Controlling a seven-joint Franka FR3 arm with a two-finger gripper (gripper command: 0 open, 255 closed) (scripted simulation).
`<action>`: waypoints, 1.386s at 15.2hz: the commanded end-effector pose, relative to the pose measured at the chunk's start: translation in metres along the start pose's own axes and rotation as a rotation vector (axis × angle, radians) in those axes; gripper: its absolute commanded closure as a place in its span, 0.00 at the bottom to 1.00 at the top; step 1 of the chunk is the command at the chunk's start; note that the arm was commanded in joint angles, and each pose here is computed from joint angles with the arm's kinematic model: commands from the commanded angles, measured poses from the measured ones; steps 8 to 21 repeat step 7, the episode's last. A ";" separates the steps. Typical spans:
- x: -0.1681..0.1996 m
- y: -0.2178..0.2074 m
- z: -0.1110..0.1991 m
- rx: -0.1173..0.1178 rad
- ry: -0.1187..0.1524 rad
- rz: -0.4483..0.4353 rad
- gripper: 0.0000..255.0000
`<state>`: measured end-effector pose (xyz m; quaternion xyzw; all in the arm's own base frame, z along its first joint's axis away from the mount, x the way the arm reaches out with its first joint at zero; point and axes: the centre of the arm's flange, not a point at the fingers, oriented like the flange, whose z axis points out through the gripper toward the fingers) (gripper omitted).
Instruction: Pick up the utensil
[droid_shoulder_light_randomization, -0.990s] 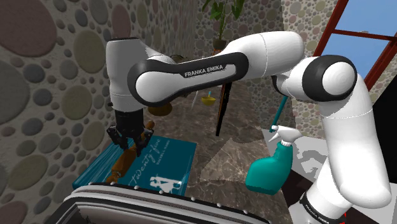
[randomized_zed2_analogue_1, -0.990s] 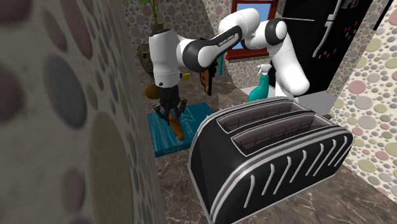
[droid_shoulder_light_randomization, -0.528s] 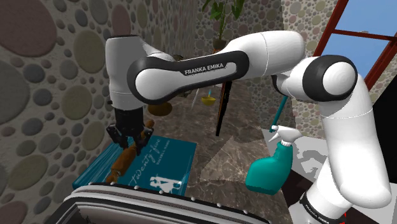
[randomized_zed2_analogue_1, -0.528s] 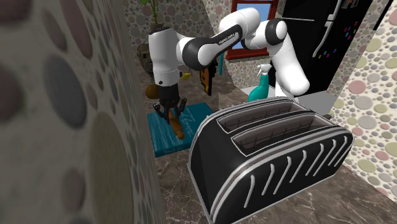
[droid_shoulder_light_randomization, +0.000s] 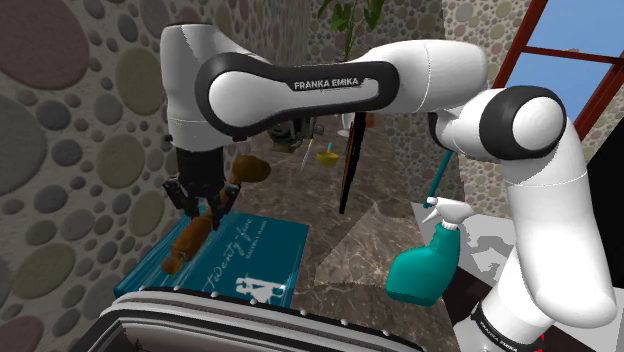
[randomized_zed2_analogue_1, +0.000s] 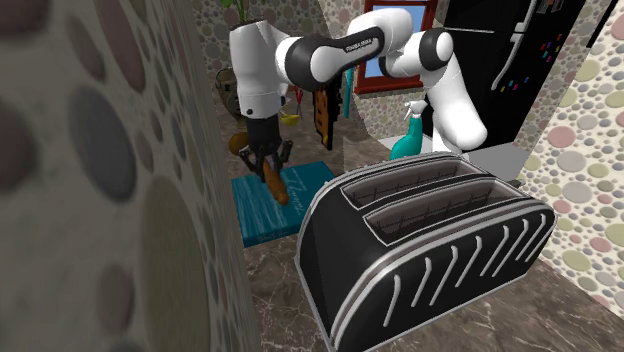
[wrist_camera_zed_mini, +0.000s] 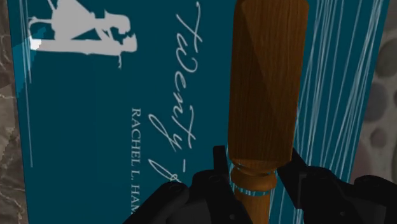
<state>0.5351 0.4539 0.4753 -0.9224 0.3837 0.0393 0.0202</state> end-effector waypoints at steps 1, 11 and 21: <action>-0.001 0.000 -0.011 0.000 0.000 0.000 1.00; -0.003 0.000 -0.033 0.000 0.000 0.000 1.00; -0.003 0.000 -0.033 0.000 0.000 0.000 1.00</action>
